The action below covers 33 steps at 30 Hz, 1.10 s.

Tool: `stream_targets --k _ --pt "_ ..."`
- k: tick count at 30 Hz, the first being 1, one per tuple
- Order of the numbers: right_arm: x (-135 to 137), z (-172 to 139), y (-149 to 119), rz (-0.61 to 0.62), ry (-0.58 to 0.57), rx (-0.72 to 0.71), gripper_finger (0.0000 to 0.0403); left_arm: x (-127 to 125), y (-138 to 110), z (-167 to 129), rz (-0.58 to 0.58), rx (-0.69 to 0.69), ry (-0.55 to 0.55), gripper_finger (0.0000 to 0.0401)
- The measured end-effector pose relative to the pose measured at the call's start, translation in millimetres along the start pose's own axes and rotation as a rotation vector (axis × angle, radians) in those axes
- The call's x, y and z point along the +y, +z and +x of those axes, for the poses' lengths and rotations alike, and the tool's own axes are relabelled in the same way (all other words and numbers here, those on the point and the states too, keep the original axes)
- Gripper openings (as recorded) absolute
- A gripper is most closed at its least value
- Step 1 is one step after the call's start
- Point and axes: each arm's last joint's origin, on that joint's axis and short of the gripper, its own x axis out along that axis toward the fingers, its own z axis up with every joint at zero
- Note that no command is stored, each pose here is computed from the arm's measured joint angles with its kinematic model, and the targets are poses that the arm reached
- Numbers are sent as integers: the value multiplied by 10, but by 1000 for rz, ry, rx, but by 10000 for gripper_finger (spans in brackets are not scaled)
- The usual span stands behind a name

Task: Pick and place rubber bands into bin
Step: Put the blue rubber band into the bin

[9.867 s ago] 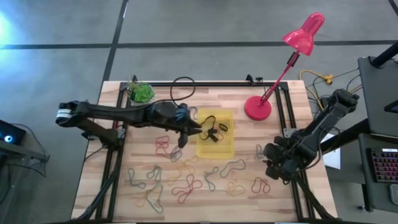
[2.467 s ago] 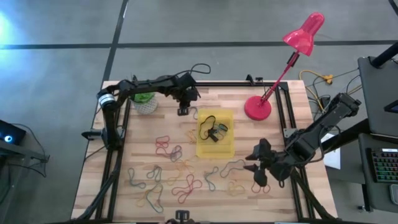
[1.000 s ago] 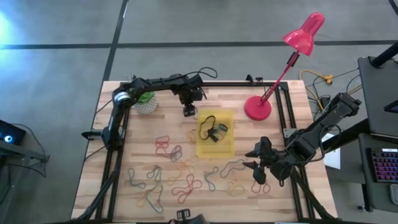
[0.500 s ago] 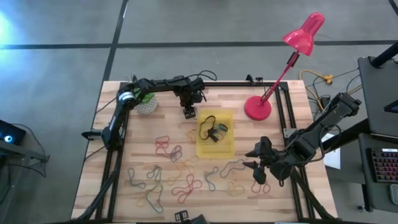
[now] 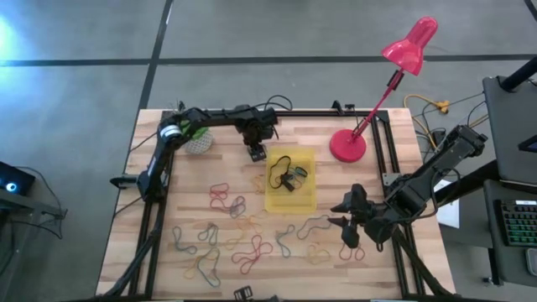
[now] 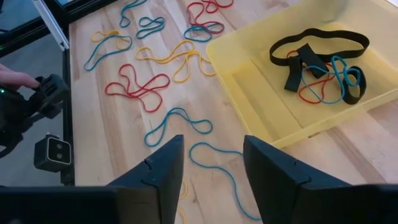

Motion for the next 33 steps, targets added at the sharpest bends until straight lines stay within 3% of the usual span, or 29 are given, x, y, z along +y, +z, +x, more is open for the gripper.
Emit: stream_targets --k 8,19,26,33 --pt "0 0 0 1 0 0 140 -73 2 18 -4 -5 3 190" --pt "1 1 -3 7 6 9 133 -3 -17 43 -3 -17 -73 102" --pt "1 1 -3 5 6 10 127 -21 -26 52 -2 -12 -86 14" --pt "2 1 -3 -1 6 10 129 -21 -38 8 -5 -3 -82 1"
